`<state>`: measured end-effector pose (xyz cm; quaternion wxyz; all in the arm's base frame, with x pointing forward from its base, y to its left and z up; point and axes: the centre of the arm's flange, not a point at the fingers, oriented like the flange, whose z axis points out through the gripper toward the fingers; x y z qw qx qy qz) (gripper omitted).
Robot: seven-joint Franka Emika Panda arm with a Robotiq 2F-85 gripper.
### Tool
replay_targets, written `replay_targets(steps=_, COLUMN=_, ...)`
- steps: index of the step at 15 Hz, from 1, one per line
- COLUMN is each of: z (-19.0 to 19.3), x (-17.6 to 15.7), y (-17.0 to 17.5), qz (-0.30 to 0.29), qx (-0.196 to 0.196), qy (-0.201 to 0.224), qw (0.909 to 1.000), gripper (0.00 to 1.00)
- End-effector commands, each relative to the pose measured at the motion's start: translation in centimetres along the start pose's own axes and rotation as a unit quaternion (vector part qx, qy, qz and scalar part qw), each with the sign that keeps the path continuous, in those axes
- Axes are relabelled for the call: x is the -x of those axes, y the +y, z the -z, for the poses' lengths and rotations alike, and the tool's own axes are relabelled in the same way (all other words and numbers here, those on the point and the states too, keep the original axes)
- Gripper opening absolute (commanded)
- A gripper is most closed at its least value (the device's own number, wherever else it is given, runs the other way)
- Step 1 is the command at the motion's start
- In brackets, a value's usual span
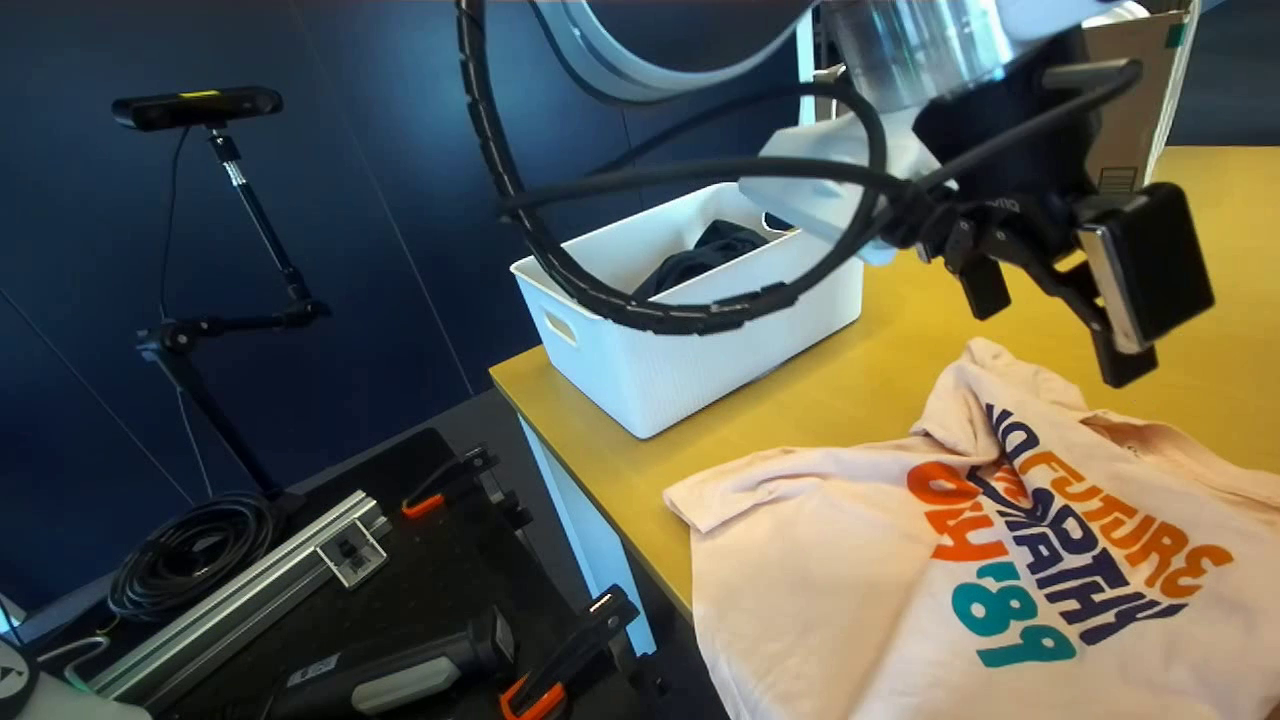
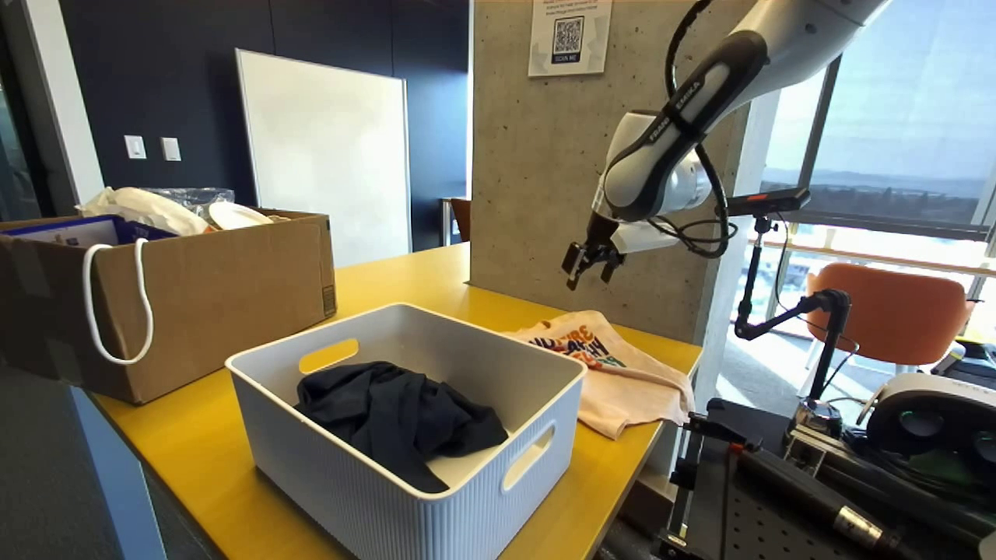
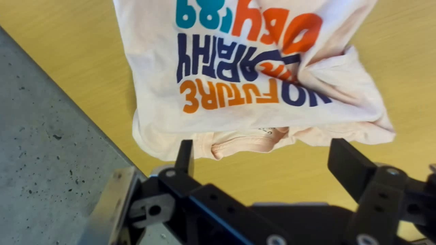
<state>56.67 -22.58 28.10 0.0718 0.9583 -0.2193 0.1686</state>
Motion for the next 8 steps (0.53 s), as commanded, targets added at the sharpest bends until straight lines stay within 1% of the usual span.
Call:
replay_targets(steps=1, z=2.2, x=0.9, y=-0.3, qz=-0.024, qx=-0.058, qy=-0.03, qw=0.9976, gripper=1.0)
replay_targets(steps=5, z=3.0, x=2.0, y=-1.1, qz=-0.04, qx=-0.088, qy=-0.052, qw=0.9939, gripper=1.0)
replay_targets(steps=8, z=2.7, x=2.5, y=-1.0, qz=-0.046, qx=-0.097, qy=-0.062, qw=0.9922, gripper=1.0)
